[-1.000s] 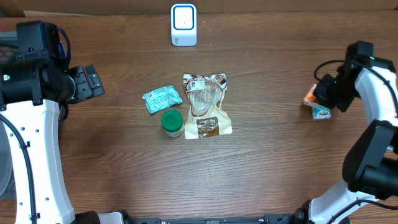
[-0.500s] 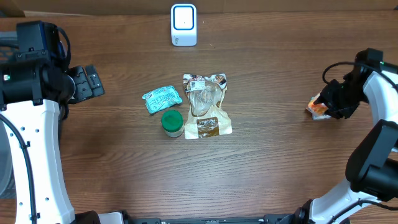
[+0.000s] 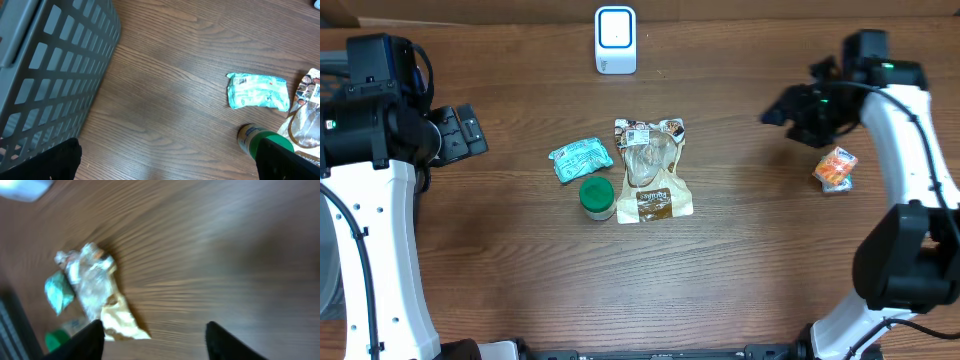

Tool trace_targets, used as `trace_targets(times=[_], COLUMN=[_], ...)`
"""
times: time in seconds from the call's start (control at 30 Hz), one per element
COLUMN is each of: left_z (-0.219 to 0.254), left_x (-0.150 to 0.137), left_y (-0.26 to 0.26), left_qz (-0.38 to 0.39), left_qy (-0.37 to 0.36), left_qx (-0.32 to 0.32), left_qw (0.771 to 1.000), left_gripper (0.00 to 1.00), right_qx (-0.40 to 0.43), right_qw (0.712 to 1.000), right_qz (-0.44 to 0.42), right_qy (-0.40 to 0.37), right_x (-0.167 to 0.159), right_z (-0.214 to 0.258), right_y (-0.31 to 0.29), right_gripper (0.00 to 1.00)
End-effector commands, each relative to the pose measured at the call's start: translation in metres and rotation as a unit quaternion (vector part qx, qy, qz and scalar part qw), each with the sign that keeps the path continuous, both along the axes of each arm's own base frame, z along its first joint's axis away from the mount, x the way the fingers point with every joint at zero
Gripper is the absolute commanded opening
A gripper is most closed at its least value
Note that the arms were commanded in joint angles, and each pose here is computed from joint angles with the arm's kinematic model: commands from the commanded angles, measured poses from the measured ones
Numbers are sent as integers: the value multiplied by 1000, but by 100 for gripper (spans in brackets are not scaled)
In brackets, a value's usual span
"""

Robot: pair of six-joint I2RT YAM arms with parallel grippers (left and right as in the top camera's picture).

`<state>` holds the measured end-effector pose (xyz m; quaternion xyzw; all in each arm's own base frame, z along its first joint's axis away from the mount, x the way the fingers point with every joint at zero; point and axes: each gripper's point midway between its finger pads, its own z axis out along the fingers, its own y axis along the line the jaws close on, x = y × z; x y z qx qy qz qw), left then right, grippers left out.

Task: Scan the item barcode
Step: 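Reach the right gripper to the clear mushroom bag and grasp its edge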

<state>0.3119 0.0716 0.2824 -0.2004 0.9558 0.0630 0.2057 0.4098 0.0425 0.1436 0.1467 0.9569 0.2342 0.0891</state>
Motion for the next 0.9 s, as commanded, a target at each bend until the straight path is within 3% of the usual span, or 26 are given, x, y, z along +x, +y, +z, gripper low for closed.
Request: trace_targets(times=[0.0,0.17,0.53,0.87], left_z=[1,1,1,1], left_x=[0,0,0,0], left_y=[3,3,3,3], left_qz=[10,10,10,10], left_qy=[-1,-2,-1,-1], left_qx=[2,2,2,2], left_qw=[1000,1000,1000,1000], left_gripper=[100,100,100,100], right_qx=[17,23,35,44], right_qw=[997,994,991,993], right_qz=[68,106,127,111], right_qy=[-18,-17,15,18], right_x=[-7,-17,-56,-65], right_z=[1,-21,-83,-114], right_y=[49,97,154,194], right_gripper=[68,83,84,81])
